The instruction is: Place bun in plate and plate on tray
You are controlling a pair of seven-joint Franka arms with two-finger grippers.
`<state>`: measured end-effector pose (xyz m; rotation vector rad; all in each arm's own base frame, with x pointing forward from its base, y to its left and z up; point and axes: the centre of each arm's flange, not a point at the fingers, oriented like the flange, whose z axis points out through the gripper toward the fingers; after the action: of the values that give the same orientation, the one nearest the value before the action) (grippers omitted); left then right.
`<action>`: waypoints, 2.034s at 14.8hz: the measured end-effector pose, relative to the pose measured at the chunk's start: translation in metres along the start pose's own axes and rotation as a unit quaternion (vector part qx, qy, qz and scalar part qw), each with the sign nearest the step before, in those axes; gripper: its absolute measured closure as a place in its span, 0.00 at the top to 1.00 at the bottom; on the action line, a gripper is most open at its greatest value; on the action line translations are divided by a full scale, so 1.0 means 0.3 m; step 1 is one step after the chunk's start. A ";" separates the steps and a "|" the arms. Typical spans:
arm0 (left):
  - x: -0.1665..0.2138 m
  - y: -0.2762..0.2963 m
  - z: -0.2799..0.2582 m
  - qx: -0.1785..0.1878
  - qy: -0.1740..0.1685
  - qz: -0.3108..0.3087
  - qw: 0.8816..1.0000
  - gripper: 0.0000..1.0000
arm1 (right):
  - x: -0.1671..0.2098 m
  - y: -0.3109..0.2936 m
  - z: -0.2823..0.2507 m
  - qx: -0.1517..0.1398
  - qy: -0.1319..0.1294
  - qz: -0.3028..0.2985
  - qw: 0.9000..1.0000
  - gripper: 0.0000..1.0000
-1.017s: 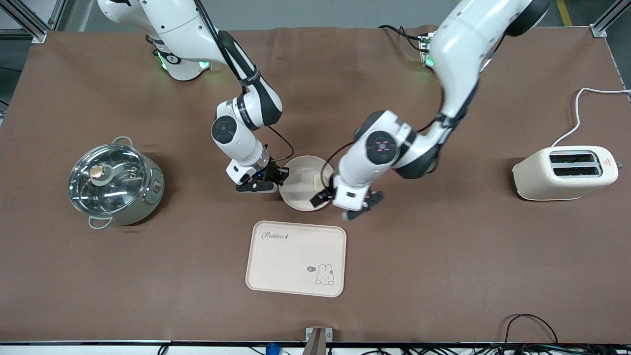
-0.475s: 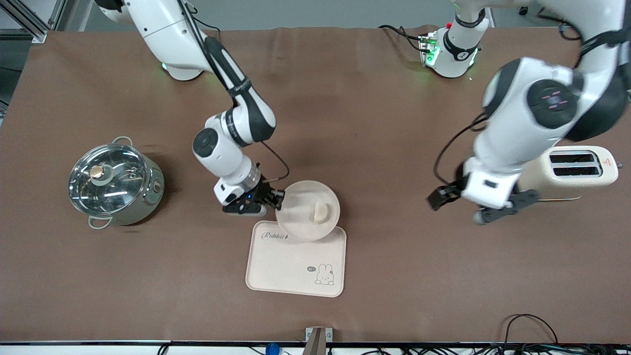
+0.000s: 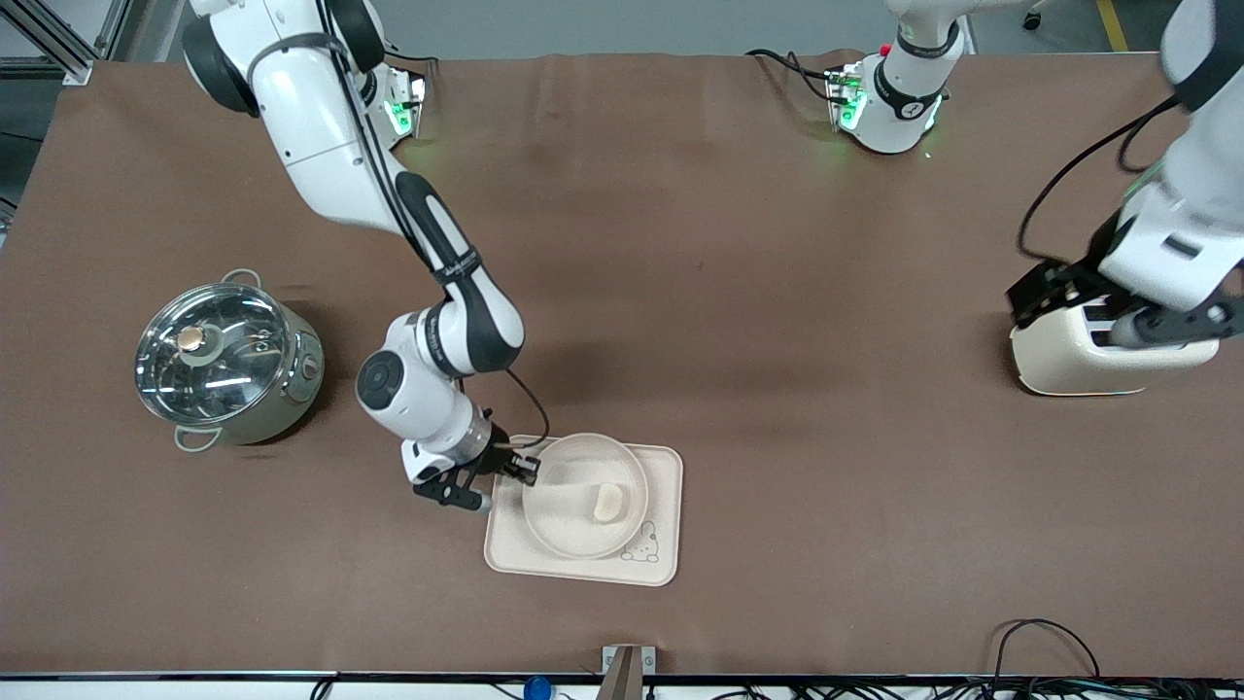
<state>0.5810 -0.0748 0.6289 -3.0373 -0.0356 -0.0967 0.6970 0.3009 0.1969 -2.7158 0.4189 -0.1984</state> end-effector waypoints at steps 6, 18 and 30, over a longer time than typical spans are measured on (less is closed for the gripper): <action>-0.170 -0.106 -0.140 -0.011 -0.023 0.054 0.998 1.00 | 0.023 -0.011 -0.004 0.005 -0.002 0.004 1.000 0.30; -0.212 -0.089 -0.131 -0.021 -0.045 0.063 0.997 1.00 | 0.088 0.229 -1.075 -0.104 -0.077 -0.072 0.989 1.00; -0.219 -0.085 -0.141 -0.037 -0.043 0.062 0.996 1.00 | -0.045 0.534 -1.938 -0.179 -0.055 -0.081 0.979 1.00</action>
<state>0.5121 -0.0552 0.6693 -3.1061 0.1545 0.0447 0.5295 -0.0398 0.6656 -3.0990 0.2162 -0.0157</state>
